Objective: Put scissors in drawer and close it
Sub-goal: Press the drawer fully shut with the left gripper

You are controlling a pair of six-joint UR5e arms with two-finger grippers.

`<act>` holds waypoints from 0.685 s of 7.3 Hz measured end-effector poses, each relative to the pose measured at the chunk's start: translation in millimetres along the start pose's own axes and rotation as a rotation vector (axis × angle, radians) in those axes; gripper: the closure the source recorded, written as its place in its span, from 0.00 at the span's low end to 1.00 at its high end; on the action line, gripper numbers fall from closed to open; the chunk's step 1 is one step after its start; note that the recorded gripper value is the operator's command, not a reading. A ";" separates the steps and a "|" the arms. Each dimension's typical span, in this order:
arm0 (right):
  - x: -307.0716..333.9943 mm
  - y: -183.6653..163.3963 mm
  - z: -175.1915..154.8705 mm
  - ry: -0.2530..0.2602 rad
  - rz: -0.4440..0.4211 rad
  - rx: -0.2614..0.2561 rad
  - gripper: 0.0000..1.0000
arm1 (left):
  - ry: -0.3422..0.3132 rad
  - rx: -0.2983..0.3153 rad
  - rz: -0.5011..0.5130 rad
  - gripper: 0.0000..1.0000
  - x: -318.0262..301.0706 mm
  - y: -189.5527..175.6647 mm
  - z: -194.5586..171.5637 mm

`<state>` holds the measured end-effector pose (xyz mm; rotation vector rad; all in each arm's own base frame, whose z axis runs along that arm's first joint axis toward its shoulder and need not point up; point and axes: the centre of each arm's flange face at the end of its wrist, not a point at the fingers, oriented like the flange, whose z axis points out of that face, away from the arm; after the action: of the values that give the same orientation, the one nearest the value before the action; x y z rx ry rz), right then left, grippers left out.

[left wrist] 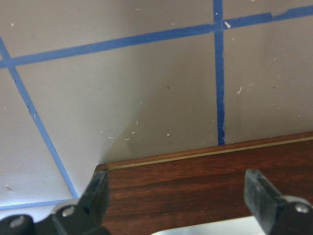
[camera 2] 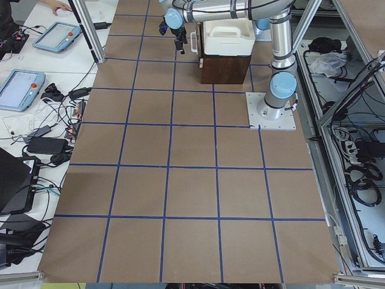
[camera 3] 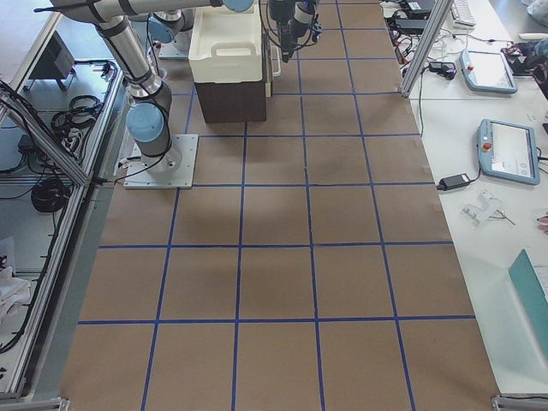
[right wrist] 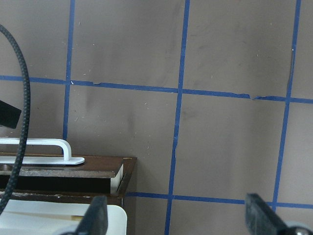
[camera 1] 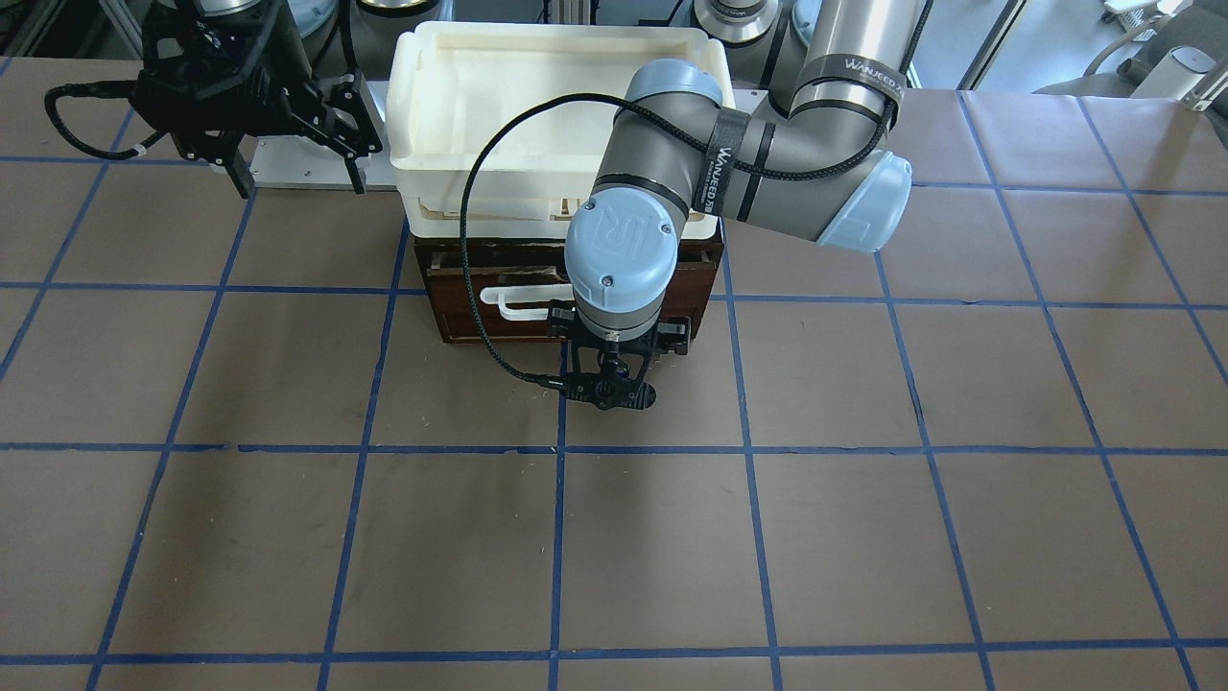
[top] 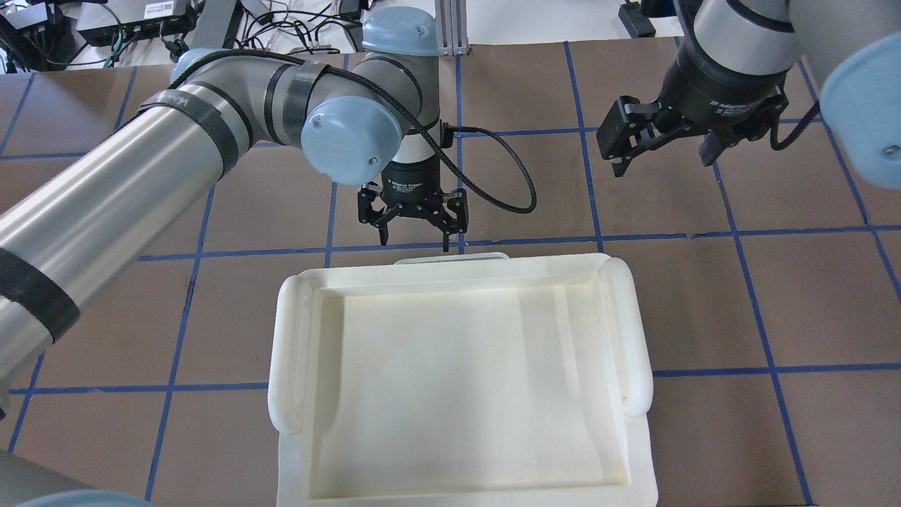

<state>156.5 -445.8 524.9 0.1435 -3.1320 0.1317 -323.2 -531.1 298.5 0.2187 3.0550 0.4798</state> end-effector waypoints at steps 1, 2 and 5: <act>0.0 0.0 -0.2 0.000 0.000 0.000 0.00 | 0.000 -0.010 -0.001 0.00 0.2 1.5 2.6; 0.0 -0.1 -0.4 0.000 0.000 0.001 0.00 | 0.000 -0.014 -0.001 0.00 0.4 4.3 1.5; 0.3 0.2 -1.1 0.000 0.001 0.002 0.00 | -0.005 -0.037 0.000 0.00 0.6 15.7 0.8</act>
<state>156.2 -445.5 526.0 0.1424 -3.1321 0.1353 -321.7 -515.9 302.6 0.2187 3.0383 0.5348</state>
